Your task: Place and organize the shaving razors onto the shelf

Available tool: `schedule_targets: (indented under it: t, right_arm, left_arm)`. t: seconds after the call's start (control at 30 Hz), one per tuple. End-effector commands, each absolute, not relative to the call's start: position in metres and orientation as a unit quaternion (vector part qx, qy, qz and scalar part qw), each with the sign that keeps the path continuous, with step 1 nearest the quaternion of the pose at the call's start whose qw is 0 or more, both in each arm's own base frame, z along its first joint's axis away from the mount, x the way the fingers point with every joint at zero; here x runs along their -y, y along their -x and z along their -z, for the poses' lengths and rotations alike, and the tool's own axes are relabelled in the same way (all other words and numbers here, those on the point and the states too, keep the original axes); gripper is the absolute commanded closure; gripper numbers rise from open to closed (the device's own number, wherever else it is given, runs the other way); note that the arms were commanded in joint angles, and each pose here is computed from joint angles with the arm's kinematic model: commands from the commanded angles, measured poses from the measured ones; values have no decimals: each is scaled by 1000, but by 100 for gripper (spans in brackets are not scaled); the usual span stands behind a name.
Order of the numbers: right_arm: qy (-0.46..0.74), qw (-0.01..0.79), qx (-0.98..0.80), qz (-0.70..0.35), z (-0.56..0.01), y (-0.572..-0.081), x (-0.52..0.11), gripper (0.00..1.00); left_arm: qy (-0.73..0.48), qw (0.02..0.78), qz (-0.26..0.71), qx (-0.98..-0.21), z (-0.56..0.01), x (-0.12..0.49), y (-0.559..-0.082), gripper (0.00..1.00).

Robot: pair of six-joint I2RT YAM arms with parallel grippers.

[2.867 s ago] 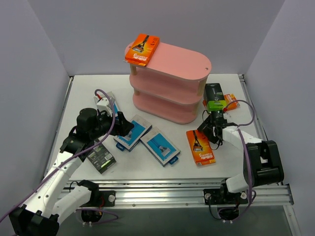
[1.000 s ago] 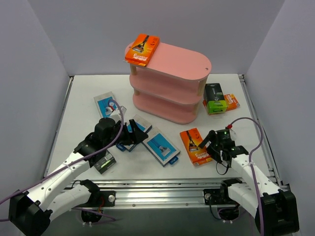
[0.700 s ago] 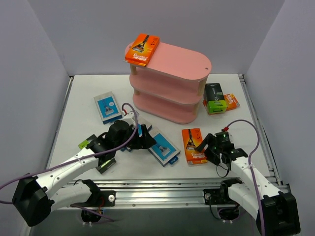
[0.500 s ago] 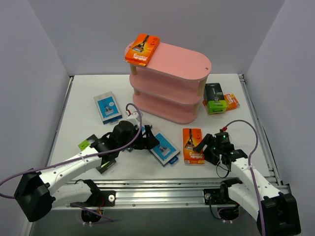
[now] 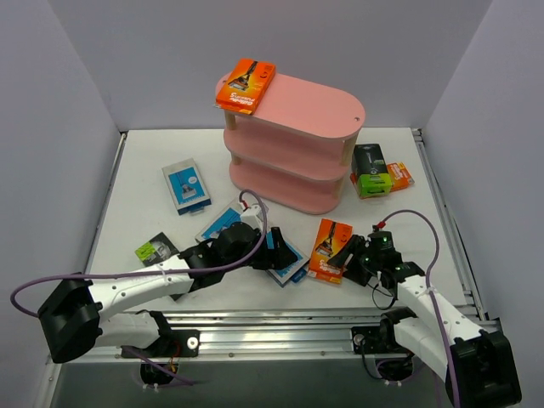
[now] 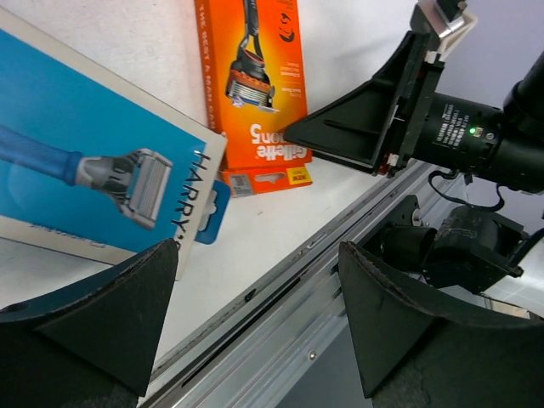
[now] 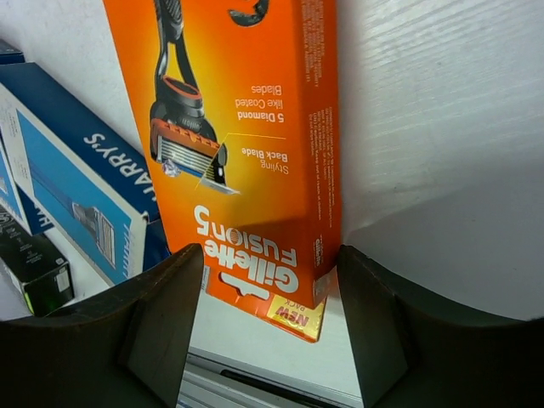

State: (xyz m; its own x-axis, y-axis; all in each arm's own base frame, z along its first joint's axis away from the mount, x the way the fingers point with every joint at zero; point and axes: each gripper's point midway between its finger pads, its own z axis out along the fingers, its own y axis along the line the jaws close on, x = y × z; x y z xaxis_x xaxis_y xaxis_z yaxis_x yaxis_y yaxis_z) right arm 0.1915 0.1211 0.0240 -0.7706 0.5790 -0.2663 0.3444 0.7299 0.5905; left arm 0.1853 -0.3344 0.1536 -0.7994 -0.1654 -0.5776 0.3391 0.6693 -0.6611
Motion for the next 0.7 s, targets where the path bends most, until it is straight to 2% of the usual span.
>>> schedule_targets:
  t: [0.0, 0.23, 0.5, 0.63, 0.67]
  right_arm:
    - [-232, 221, -897, -303, -31, -193, -136, 41]
    - [-201, 226, -890, -340, -37, -202, -156, 43]
    - [-195, 235, -891, -335, -46, -207, -161, 42]
    - [-206, 265, -888, -314, -63, -210, -149, 38]
    - [-219, 271, -890, -294, -62, -210, -141, 33]
  left_arm:
    - [-30, 342, 444, -828, -188, 354, -191, 15]
    - [-23, 341, 443, -829, -187, 361, -186, 15]
    - [1, 324, 446, -834, -176, 367, -175, 15]
    - [27, 311, 454, -834, -169, 372, -165, 15]
    - [35, 312, 455, -833, -168, 372, -165, 15]
